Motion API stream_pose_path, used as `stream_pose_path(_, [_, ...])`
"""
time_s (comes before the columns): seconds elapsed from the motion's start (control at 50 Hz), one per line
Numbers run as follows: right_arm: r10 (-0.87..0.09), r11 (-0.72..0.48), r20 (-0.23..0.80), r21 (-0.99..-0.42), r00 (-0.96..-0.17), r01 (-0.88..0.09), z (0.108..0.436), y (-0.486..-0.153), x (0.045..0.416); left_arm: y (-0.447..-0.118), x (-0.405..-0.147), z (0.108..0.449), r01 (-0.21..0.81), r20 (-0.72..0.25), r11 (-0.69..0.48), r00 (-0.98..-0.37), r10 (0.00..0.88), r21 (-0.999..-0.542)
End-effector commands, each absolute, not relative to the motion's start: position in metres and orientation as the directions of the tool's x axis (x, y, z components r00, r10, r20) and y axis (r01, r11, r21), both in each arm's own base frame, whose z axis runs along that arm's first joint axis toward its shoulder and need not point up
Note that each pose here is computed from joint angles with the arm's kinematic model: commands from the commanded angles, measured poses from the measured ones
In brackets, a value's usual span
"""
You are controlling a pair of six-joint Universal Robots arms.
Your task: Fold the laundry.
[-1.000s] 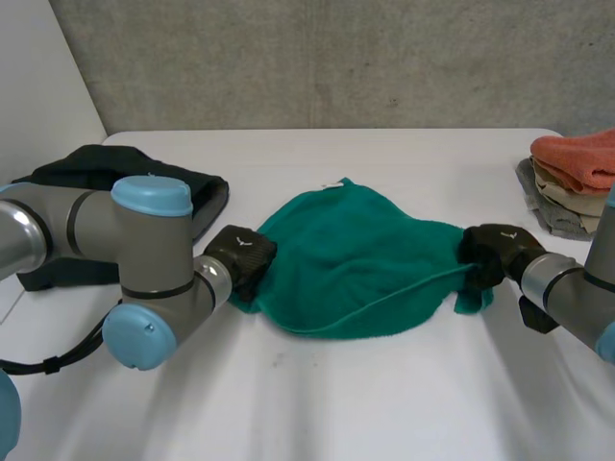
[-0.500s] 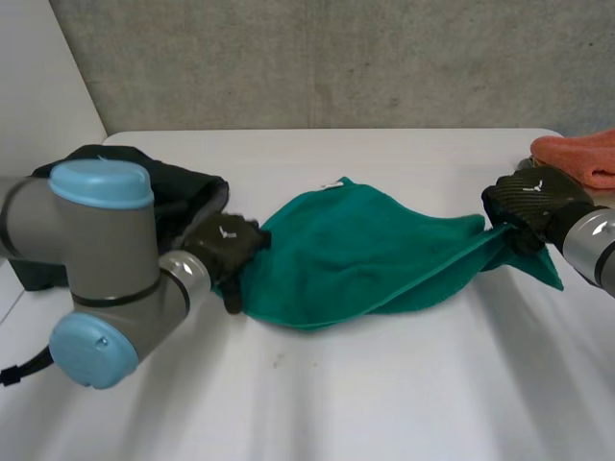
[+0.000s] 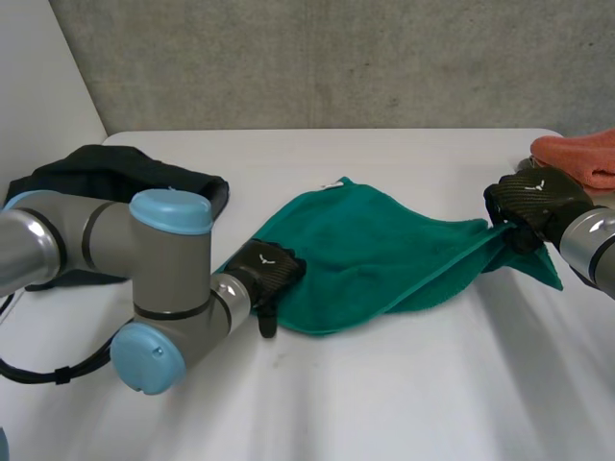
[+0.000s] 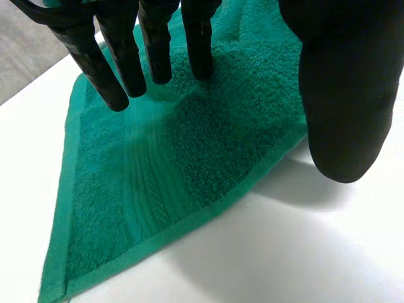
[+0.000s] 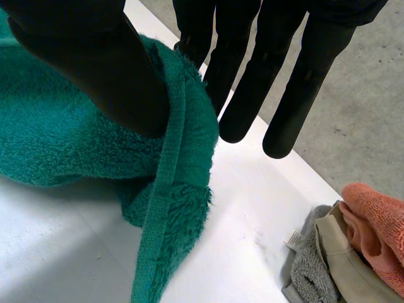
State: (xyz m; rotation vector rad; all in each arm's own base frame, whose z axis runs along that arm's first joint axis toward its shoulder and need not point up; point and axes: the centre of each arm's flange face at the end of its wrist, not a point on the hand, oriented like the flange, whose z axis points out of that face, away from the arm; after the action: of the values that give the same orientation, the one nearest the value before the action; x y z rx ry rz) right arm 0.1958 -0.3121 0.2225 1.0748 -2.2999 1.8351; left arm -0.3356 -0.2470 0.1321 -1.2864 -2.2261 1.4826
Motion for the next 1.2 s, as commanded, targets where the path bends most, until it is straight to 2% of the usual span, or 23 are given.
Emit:
stream_pose_path(0.02, [-0.496,0.075,0.408,-0.859,-0.767,-0.506,0.224,-0.313,0.195,-0.249,-0.347,0.13,0.563,-0.322,0.113,-0.613,0.721,-0.819])
stream_pose_path(0.14, [-0.486,0.069,0.396,-0.871,-0.779,-0.486,0.23,-0.314,0.195,-0.259,-0.353,0.135,0.549,-0.344,0.089,-0.633,0.693,-0.831])
stream_pose_path(0.28, [-0.455,0.027,0.428,-0.87,-0.781,-0.492,0.256,-0.307,0.186,-0.273,-0.325,0.194,0.437,-0.323,0.085,-0.769,0.552,-0.896])
stream_pose_path(0.36, [-0.48,-0.023,0.501,-0.828,-0.721,-0.56,0.273,-0.296,0.182,-0.268,-0.299,0.243,0.365,-0.323,-0.01,-0.812,0.487,-0.931])
stream_pose_path(0.42, [-0.503,-0.068,0.589,-0.756,-0.632,-0.651,0.286,-0.287,0.17,-0.255,-0.277,0.287,0.342,-0.362,-0.128,-0.822,0.439,-0.931])
stream_pose_path(0.46, [-0.521,-0.07,0.611,-0.727,-0.596,-0.683,0.286,-0.283,0.167,-0.25,-0.27,0.293,0.362,-0.39,-0.15,-0.812,0.435,-0.92])
stream_pose_path(0.48, [-0.556,-0.069,0.625,-0.692,-0.548,-0.719,0.283,-0.277,0.166,-0.246,-0.267,0.292,0.4,-0.423,-0.15,-0.787,0.449,-0.904])
stream_pose_path(0.56, [-0.663,-0.09,0.617,-0.628,-0.424,-0.773,0.269,-0.267,0.168,-0.238,-0.266,0.27,0.529,-0.495,-0.096,-0.695,0.522,-0.843])
stream_pose_path(0.62, [-0.725,-0.113,0.587,-0.617,-0.36,-0.779,0.257,-0.264,0.18,-0.245,-0.269,0.246,0.603,-0.519,-0.043,-0.646,0.56,-0.797])
stream_pose_path(0.68, [-0.748,-0.128,0.57,-0.626,-0.339,-0.769,0.251,-0.265,0.191,-0.259,-0.274,0.23,0.625,-0.525,-0.014,-0.643,0.557,-0.78])
stream_pose_path(0.76, [-0.725,-0.143,0.584,-0.646,-0.365,-0.75,0.243,-0.289,0.204,-0.291,-0.286,0.218,0.627,-0.542,0.006,-0.678,0.497,-0.779])
stream_pose_path(0.78, [-0.69,-0.167,0.613,-0.653,-0.385,-0.739,0.244,-0.304,0.209,-0.311,-0.296,0.227,0.6,-0.547,-0.026,-0.709,0.445,-0.799])
stream_pose_path(0.82, [-0.605,-0.229,0.668,-0.667,-0.433,-0.709,0.257,-0.326,0.221,-0.322,-0.304,0.241,0.566,-0.544,-0.079,-0.731,0.412,-0.821])
stream_pose_path(0.84, [-0.565,-0.256,0.686,-0.673,-0.458,-0.693,0.266,-0.335,0.224,-0.327,-0.307,0.254,0.541,-0.541,-0.12,-0.746,0.39,-0.833])
stream_pose_path(0.86, [-0.469,-0.316,0.716,-0.683,-0.518,-0.659,0.285,-0.352,0.229,-0.335,-0.312,0.287,0.485,-0.53,-0.213,-0.779,0.336,-0.848])
stream_pose_path(0.92, [-0.299,-0.42,0.719,-0.69,-0.627,-0.59,0.324,-0.373,0.232,-0.34,-0.315,0.342,0.386,-0.486,-0.363,-0.839,0.244,-0.848])
stream_pose_path(0.94, [-0.208,-0.49,0.685,-0.691,-0.698,-0.532,0.348,-0.382,0.232,-0.339,-0.314,0.376,0.322,-0.442,-0.452,-0.877,0.188,-0.832])
stream_pose_path(1.0, [-0.098,-0.609,0.6,-0.667,-0.794,-0.429,0.381,-0.39,0.229,-0.333,-0.307,0.424,0.233,-0.356,-0.565,-0.927,0.116,-0.791])
stream_pose_path(1.02, [-0.051,-0.692,0.537,-0.627,-0.842,-0.358,0.402,-0.39,0.226,-0.326,-0.303,0.446,0.197,-0.312,-0.611,-0.946,0.086,-0.767])
stream_pose_path(1.06, [-0.034,-0.756,0.483,-0.585,-0.875,-0.293,0.418,-0.388,0.224,-0.321,-0.299,0.457,0.183,-0.29,-0.629,-0.954,0.071,-0.755])
stream_pose_path(1.1, [-0.062,-0.787,0.437,-0.574,-0.897,-0.225,0.42,-0.387,0.223,-0.316,-0.298,0.46,0.178,-0.289,-0.626,-0.954,0.078,-0.759])
stream_pose_path(1.16, [-0.11,-0.776,0.43,-0.6,-0.896,-0.193,0.41,-0.387,0.225,-0.316,-0.298,0.445,0.202,-0.315,-0.579,-0.944,0.101,-0.79])
stream_pose_path(1.2, [-0.167,-0.753,0.445,-0.634,-0.88,-0.177,0.396,-0.386,0.23,-0.319,-0.297,0.42,0.238,-0.347,-0.51,-0.929,0.129,-0.827])
